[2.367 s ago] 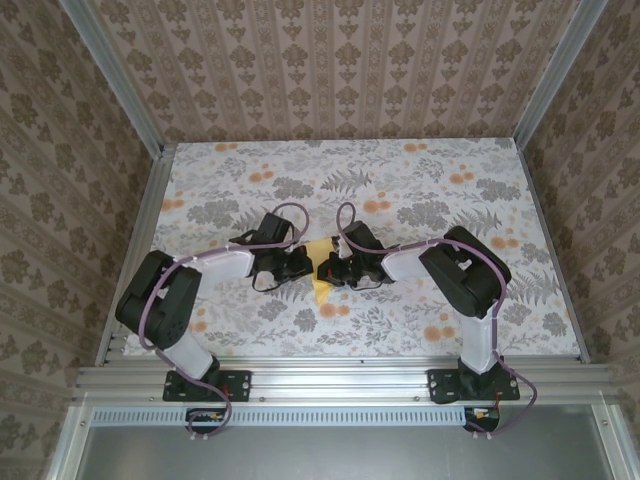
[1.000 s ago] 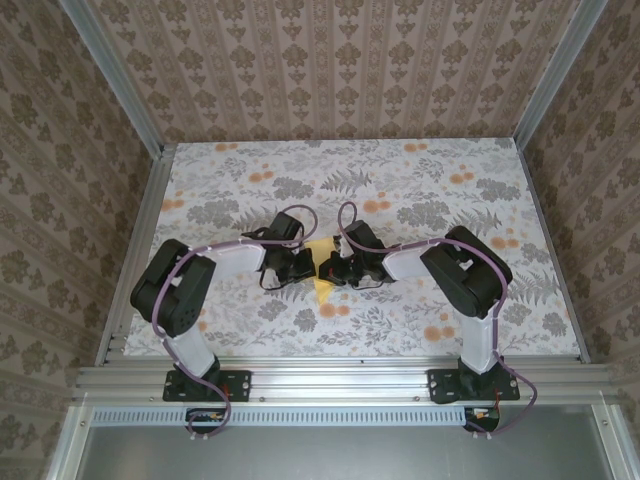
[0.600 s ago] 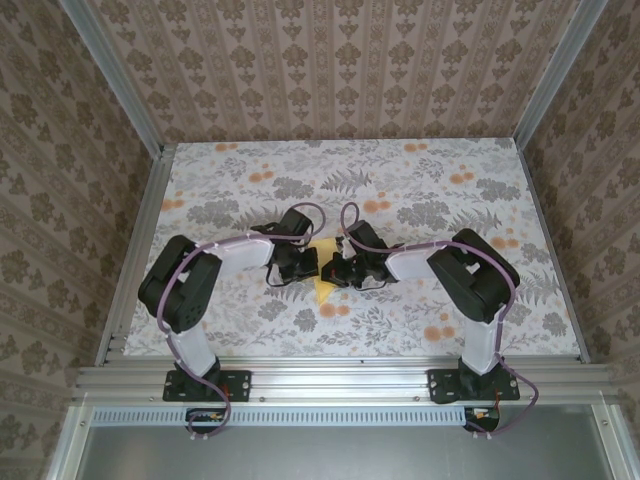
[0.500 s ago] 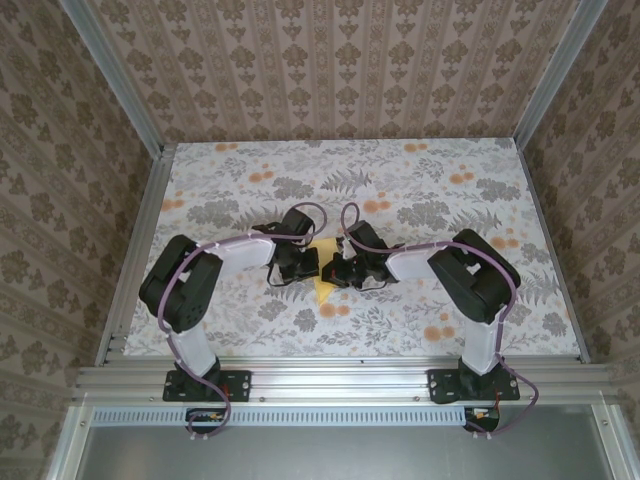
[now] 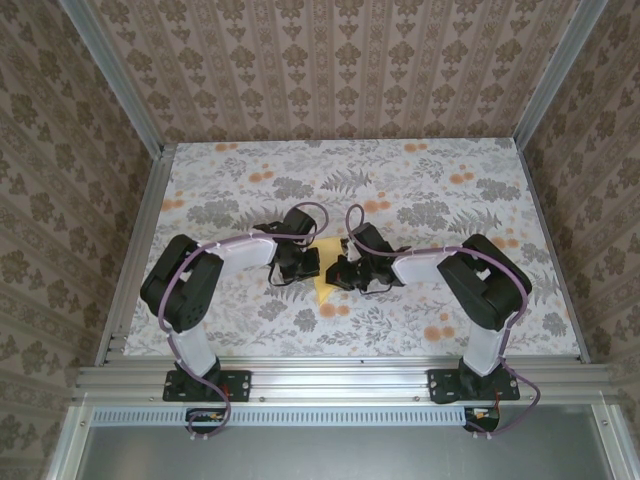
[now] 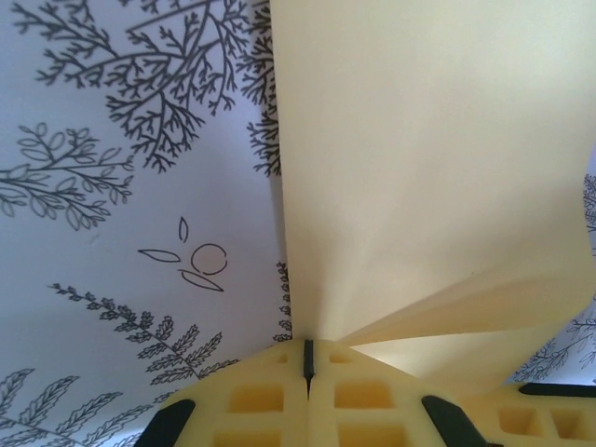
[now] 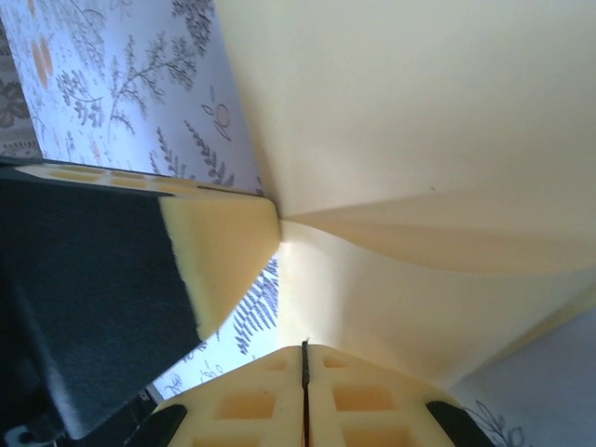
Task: Fold a paper plane with a square sheet of paper (pick it up from the middle)
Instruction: Third fold the triangle at the center of the table.
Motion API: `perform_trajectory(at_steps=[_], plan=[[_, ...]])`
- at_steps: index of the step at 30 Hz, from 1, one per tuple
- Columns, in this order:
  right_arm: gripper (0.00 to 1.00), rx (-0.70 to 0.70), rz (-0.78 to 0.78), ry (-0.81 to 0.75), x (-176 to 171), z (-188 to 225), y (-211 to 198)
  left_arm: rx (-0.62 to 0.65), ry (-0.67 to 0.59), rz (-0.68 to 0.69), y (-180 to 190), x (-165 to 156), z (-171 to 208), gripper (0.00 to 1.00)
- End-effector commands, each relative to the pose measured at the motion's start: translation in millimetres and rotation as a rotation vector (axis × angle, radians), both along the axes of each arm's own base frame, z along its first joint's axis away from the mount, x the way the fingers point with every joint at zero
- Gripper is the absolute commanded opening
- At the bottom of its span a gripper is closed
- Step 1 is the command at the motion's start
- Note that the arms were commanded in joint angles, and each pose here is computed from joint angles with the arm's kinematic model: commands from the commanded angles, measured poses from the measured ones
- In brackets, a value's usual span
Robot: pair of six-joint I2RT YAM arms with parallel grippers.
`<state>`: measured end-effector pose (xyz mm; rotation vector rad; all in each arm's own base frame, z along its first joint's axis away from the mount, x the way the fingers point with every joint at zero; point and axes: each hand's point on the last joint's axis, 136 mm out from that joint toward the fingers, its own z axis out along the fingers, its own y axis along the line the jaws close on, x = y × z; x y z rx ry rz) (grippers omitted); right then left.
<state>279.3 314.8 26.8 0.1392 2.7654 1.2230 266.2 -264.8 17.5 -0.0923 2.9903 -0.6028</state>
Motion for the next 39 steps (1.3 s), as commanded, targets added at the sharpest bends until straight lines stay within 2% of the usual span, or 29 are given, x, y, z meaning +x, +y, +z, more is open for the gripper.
perform_trajectory(at_steps=[1, 8, 15, 25, 32, 35, 39], plan=[[0.09, 0.042, 0.009, 0.004, -4, 1, 2, 0.141, 0.079, 0.008, 27, -18, -28, 0.0], [0.12, 0.112, 0.042, -0.002, -9, 3, 10, 0.148, 0.083, 0.013, 29, -19, -30, 0.0], [0.13, 0.11, 0.032, -0.002, -3, -2, 14, 0.127, 0.076, 0.011, 25, -18, -26, 0.0], [0.13, 0.089, 0.024, 0.007, -1, -12, 13, 0.061, 0.036, 0.0, 14, -11, -9, 0.24], [0.13, 0.068, 0.025, 0.014, -3, -18, 10, 0.0, -0.003, -0.007, 6, -6, 3, 0.36], [0.13, 0.067, 0.026, 0.014, -3, -19, 10, -0.012, -0.009, -0.011, 4, -5, 4, 0.35], [0.13, 0.065, 0.024, 0.018, -3, -20, 10, -0.011, 0.003, -0.015, 5, -7, 0, 0.27]])
